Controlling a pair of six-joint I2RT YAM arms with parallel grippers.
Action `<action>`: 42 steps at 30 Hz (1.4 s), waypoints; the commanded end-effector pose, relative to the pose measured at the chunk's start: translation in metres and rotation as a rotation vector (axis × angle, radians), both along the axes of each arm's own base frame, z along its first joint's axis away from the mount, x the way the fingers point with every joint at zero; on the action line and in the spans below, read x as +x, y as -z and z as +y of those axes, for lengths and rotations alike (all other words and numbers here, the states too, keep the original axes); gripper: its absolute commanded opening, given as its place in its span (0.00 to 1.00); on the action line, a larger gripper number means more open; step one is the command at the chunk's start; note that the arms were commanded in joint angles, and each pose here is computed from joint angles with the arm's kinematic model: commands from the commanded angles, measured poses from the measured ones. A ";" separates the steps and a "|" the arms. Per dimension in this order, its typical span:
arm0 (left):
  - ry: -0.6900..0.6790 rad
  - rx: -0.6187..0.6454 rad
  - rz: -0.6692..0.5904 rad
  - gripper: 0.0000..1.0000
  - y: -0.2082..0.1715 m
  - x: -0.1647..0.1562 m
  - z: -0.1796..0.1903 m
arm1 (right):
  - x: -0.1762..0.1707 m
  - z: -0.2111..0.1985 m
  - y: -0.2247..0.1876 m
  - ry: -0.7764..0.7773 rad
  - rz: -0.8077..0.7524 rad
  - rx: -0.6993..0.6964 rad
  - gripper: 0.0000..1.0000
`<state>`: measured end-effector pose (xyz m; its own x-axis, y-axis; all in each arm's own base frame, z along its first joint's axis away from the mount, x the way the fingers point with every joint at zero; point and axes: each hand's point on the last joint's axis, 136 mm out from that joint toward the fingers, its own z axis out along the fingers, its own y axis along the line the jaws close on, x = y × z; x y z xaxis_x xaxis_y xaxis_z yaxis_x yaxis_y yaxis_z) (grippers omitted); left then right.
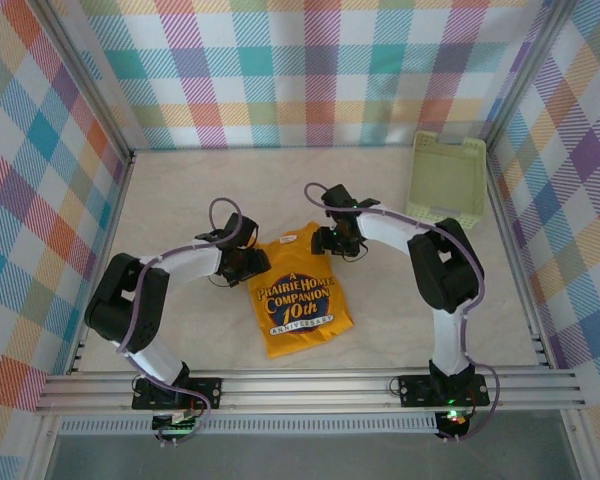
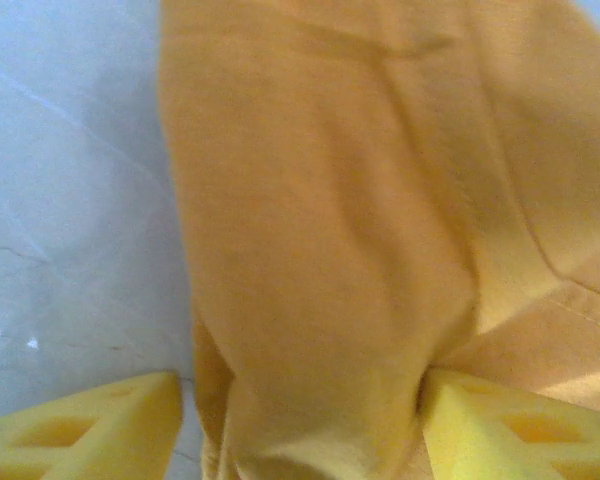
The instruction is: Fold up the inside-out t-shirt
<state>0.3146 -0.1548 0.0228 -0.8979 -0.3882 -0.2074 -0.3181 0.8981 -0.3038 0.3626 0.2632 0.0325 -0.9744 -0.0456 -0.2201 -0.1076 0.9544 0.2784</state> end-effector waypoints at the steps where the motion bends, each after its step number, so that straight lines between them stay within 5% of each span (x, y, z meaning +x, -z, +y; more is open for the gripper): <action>1: -0.008 -0.094 0.010 0.62 0.014 0.005 -0.016 | -0.007 0.010 0.013 -0.042 0.048 -0.017 0.68; 17: 0.057 -0.143 0.021 0.39 0.031 0.013 -0.052 | -0.048 0.052 0.054 -0.127 0.125 -0.121 0.43; 30: 0.074 -0.136 0.017 0.36 0.032 0.007 -0.058 | -0.058 0.062 0.050 -0.131 0.122 -0.143 0.46; 42: 0.069 -0.101 0.000 0.19 0.030 0.002 -0.047 | -0.053 0.053 0.044 -0.067 0.094 -0.086 0.07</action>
<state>0.3159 -0.1561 0.0148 -0.8899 -0.4046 -0.2108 -0.3515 0.9026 -0.2486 0.3459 0.3225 0.0209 -0.9585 -0.1213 -0.2580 -0.1714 0.9683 0.1816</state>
